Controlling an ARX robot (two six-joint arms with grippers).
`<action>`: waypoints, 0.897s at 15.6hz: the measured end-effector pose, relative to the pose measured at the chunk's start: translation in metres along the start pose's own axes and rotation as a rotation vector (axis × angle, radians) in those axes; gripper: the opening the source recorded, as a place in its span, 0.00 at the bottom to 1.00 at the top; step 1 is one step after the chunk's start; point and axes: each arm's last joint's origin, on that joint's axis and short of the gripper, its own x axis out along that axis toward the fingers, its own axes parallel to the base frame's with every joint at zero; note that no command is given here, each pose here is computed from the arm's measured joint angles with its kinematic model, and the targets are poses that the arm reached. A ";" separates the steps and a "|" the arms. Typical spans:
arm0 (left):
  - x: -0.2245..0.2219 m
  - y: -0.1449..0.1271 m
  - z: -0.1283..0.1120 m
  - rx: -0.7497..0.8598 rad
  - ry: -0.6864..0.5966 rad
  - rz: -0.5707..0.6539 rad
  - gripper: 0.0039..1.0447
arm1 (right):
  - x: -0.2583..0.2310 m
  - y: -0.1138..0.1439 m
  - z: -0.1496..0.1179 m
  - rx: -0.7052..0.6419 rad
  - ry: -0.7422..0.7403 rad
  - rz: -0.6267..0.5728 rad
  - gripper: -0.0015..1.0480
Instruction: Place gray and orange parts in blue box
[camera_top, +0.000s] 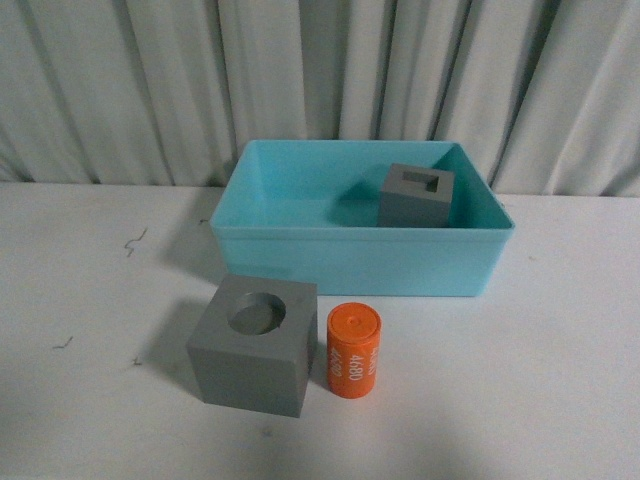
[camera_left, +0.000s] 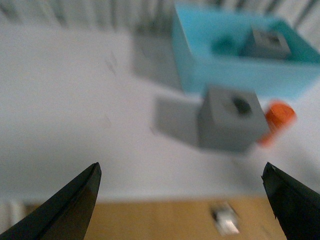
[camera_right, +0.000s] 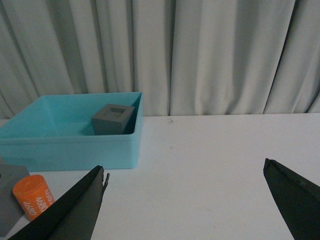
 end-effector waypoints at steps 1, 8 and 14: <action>0.010 -0.013 0.013 -0.064 0.177 -0.100 0.94 | 0.000 0.000 0.000 0.000 0.002 -0.003 0.94; 0.106 -0.093 0.040 0.043 0.228 -0.204 0.94 | 0.000 0.000 0.000 0.000 0.001 -0.003 0.94; 0.152 -0.120 0.042 0.159 0.260 -0.215 0.94 | 0.000 0.000 0.000 0.000 0.001 -0.003 0.94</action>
